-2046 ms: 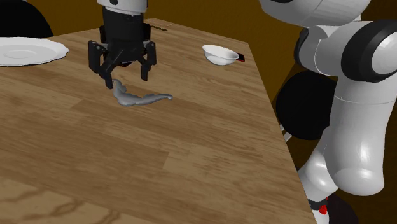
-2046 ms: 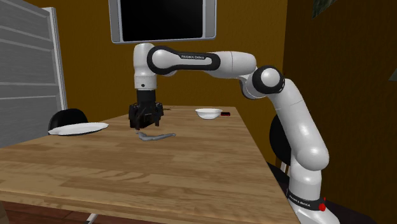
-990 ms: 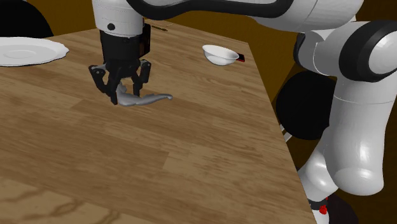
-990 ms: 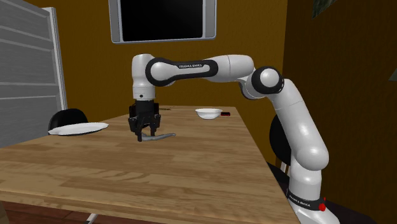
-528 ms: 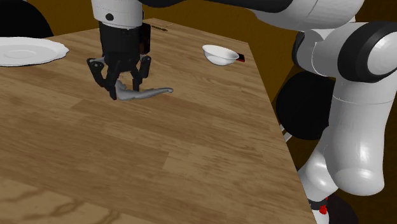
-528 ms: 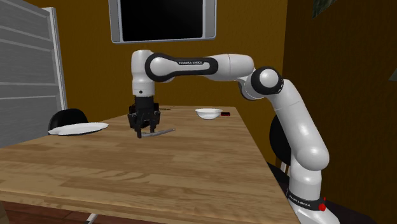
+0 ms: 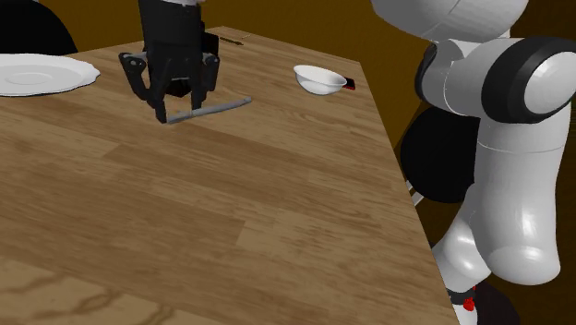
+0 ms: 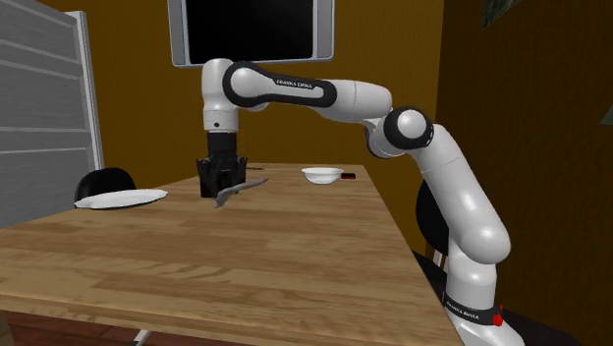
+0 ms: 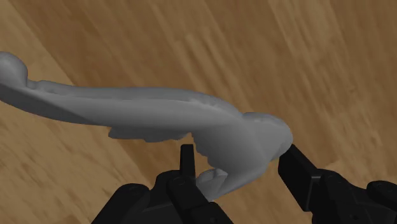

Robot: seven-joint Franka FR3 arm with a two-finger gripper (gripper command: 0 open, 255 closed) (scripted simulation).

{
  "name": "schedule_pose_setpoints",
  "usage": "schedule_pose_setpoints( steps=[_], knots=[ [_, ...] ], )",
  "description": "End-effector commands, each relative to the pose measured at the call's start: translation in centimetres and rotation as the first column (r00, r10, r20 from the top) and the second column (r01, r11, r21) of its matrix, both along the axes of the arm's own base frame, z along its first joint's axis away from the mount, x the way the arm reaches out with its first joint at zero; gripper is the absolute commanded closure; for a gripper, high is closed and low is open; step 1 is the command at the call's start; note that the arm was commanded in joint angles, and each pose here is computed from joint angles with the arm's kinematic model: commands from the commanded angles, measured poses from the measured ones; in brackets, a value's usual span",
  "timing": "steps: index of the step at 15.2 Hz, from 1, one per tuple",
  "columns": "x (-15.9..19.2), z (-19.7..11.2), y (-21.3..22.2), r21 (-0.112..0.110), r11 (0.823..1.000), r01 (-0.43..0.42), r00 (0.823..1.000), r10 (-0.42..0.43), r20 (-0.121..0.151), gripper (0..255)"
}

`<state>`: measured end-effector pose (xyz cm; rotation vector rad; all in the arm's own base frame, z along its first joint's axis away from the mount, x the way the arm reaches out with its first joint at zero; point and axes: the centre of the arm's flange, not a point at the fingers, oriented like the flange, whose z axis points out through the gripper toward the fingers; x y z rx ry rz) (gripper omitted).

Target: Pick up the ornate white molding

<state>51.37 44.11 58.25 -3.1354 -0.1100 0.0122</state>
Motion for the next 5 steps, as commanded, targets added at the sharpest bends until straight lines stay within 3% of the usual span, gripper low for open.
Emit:
schedule_pose_setpoints(
  steps=[1,5],
  knots=[
    [0.0,1.0,0.0,0.0,1.0,0.0,1.0,0.0,-0.001,255],
    [0.0,2.1,0.0,0.0,1.0,0.0,1.0,0.0,-0.001,255]
  ],
)
